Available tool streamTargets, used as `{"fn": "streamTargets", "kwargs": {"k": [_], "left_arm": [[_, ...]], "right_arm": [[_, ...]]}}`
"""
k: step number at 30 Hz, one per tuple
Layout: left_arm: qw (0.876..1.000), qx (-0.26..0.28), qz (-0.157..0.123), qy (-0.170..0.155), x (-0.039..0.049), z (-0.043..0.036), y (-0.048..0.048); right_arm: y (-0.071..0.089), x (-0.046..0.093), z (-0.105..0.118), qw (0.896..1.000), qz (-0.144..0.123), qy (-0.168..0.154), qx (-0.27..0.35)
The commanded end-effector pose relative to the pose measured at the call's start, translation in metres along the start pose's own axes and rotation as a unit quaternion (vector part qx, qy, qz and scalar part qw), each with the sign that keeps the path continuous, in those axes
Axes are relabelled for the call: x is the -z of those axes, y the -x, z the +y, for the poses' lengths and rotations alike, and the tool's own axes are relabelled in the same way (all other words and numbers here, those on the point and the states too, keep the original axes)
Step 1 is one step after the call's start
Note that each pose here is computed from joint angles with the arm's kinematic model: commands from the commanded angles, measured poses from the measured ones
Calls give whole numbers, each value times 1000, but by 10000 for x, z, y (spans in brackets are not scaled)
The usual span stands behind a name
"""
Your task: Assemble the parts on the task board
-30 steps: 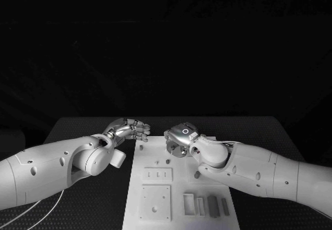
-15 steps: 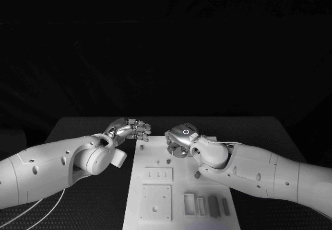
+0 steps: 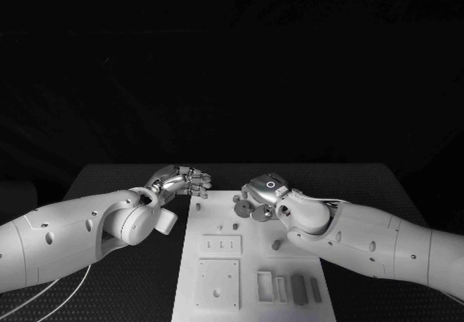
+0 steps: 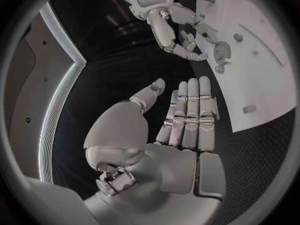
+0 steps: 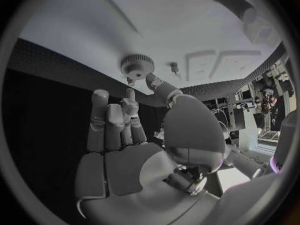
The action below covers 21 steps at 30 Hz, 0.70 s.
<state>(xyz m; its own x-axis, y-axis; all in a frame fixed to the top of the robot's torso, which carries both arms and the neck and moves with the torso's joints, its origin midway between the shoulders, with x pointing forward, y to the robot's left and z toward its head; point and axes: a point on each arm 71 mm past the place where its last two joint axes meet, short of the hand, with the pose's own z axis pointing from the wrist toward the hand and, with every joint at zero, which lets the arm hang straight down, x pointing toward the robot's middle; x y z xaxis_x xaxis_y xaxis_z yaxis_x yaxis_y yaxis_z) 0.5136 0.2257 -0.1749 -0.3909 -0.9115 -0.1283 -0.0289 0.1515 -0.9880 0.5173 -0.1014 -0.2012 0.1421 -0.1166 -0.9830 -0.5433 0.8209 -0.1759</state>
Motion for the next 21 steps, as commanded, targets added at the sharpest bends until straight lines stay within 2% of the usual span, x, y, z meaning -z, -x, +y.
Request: {"fn": "streamTargets", "kwargs": {"k": [1,5,11,16,21], "left_arm": [[1000,0,4,-6,-1,-20,-12],[1000,0,4,-6,-3,-20,-17],[1000,0,6,-6,-11,-21,-27],[1000,0,7,-6,-18,-21,-32],[1000,0,8,-6,-24,-22,-39]], "right_arm": [[-56,2,-18,999,26,8,-35],[-91,-7,-48,998,41,7,-52],[-114,-46,-48,996,49,8,-76],[-132,-86,-45,996,47,9,-69],[-167,-104,-43,996,57,10,-73]]}}
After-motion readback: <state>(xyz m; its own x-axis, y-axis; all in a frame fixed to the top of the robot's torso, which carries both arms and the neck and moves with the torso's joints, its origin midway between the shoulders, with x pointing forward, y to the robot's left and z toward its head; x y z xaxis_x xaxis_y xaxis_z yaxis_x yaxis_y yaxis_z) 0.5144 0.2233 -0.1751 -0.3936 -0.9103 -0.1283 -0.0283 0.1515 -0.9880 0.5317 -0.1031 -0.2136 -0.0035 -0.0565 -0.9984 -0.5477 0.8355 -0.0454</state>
